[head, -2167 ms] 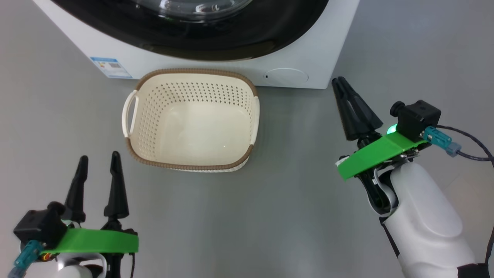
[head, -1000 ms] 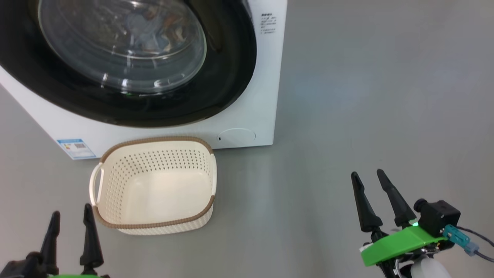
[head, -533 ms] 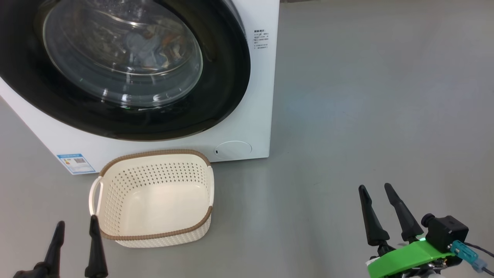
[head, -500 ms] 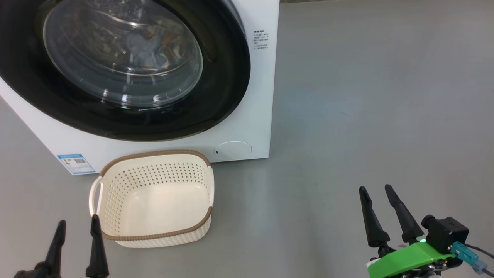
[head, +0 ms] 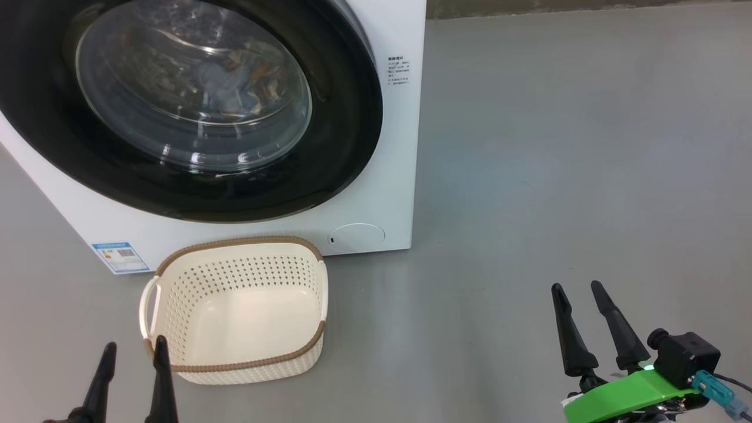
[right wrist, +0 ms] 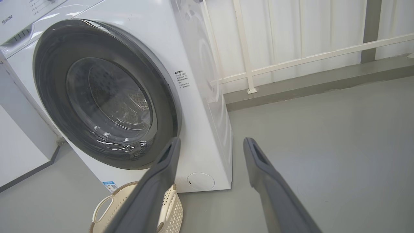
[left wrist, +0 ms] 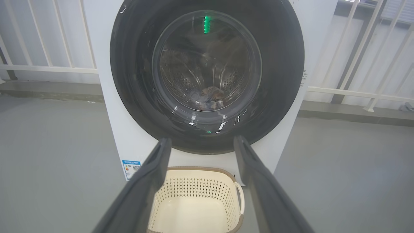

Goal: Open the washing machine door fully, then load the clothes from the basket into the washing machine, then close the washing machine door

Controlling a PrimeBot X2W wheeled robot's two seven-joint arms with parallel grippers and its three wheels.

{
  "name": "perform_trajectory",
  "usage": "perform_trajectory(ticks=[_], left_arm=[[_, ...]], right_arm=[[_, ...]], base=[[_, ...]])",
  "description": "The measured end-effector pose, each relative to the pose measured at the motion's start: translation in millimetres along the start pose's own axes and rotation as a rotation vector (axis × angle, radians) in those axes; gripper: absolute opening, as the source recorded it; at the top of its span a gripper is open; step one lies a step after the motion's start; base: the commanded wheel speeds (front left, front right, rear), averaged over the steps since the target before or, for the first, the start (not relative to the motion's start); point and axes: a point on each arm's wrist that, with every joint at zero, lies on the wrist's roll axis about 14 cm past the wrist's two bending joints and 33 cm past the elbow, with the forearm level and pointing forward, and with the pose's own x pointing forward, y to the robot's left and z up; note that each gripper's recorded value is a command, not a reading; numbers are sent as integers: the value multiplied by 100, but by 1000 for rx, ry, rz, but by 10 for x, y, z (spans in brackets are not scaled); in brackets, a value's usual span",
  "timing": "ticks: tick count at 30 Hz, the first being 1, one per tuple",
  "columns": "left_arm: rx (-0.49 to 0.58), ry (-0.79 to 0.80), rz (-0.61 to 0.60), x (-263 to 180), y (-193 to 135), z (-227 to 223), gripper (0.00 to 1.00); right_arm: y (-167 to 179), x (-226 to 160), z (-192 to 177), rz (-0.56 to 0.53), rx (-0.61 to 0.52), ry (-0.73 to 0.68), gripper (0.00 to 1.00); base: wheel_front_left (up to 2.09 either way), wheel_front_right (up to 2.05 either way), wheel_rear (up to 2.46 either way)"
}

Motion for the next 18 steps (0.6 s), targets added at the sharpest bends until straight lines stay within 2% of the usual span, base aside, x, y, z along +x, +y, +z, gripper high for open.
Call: perform_trajectory(ticks=[18], left_arm=[[20,13,-18,-40,-51,-32,100]], right_arm=[[-4,-17,35,-1,-1,-11,100]], base=[[0,0,0]])
